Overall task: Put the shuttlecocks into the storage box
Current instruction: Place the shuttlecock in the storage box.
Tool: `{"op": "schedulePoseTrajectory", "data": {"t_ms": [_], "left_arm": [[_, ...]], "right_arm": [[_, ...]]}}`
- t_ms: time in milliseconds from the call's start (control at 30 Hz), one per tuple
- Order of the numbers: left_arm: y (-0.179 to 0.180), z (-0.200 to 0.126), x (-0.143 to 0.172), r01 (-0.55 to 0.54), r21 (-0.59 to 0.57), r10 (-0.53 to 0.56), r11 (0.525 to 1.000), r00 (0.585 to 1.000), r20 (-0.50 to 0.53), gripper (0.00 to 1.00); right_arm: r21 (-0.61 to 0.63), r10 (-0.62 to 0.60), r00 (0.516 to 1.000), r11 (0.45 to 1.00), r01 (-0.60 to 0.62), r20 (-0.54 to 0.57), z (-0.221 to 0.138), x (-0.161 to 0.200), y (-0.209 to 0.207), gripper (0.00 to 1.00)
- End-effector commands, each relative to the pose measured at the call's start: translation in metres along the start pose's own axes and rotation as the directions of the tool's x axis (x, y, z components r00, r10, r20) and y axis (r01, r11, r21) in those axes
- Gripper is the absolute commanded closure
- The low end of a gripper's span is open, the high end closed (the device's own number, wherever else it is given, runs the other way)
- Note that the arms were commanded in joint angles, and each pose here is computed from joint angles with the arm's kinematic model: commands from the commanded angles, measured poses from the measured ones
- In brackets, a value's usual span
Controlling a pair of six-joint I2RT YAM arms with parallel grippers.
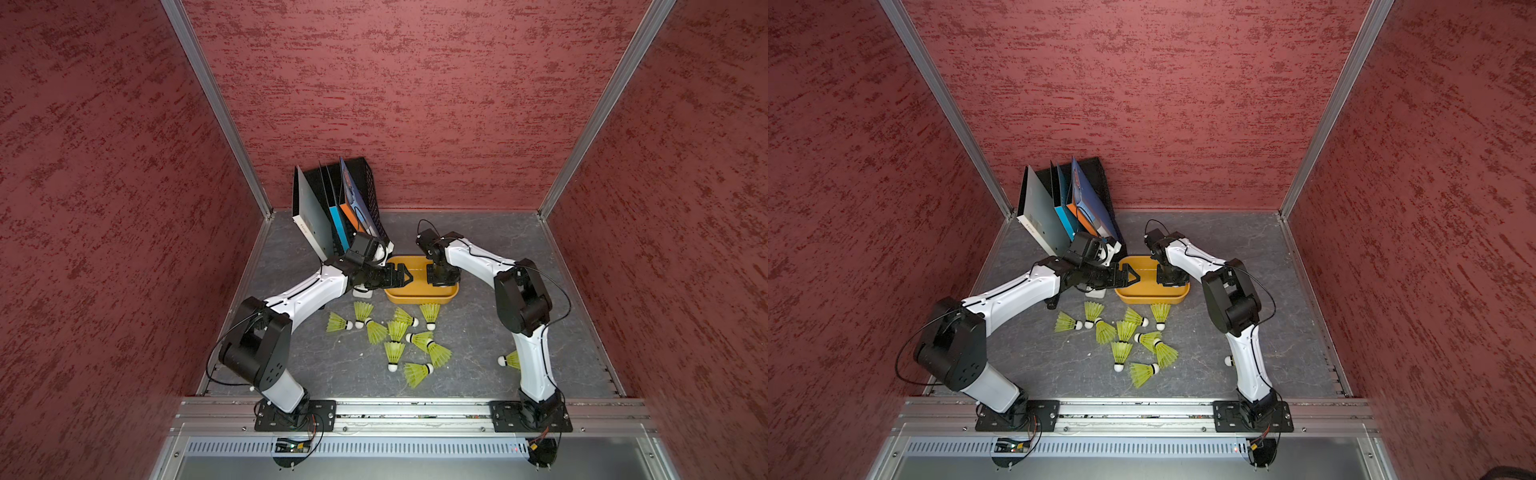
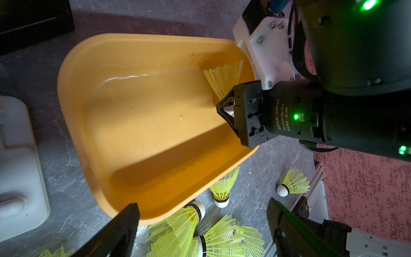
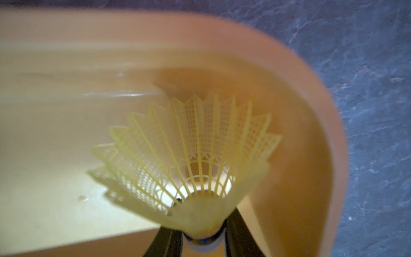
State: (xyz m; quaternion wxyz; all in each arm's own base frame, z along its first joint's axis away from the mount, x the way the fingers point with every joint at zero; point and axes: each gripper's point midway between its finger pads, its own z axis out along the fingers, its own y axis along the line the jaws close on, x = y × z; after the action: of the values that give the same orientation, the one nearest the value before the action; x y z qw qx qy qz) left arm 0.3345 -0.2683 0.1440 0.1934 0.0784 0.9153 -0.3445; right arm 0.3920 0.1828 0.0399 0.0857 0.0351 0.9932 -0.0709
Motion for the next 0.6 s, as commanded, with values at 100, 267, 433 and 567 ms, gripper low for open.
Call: {"op": "schedulePoseTrajectory", "data": {"t_ms": [100,267,433,567], "left_arm": [[-0.010,-0.006,-0.005,-0.021,0.020,0.020,1.000,0.999,0.027,0.07],[-0.009,-0.007,-0.005,-0.021,0.015,0.021,1.000,0.999,0.031,0.06],[-0.009,-0.008,-0.004,-0.021,0.015,0.021,1.000,0.999,0.032,0.06],[-0.009,-0.008,-0.002,-0.020,0.010,0.020,1.000,0.999,0.031,0.06]], "right_arm": [[0.057,0.031,1.000,0.998,-0.031,-0.002,0.001,-0.003,-0.010,0.63],[0.044,0.039,0.999,0.998,-0.039,0.006,-0.002,-0.004,-0.009,0.57],[0.026,0.049,0.998,0.998,-0.050,0.026,-0.012,-0.008,-0.008,0.55],[0.011,0.058,0.998,0.998,-0.059,0.038,-0.019,-0.009,-0.008,0.55]]}}
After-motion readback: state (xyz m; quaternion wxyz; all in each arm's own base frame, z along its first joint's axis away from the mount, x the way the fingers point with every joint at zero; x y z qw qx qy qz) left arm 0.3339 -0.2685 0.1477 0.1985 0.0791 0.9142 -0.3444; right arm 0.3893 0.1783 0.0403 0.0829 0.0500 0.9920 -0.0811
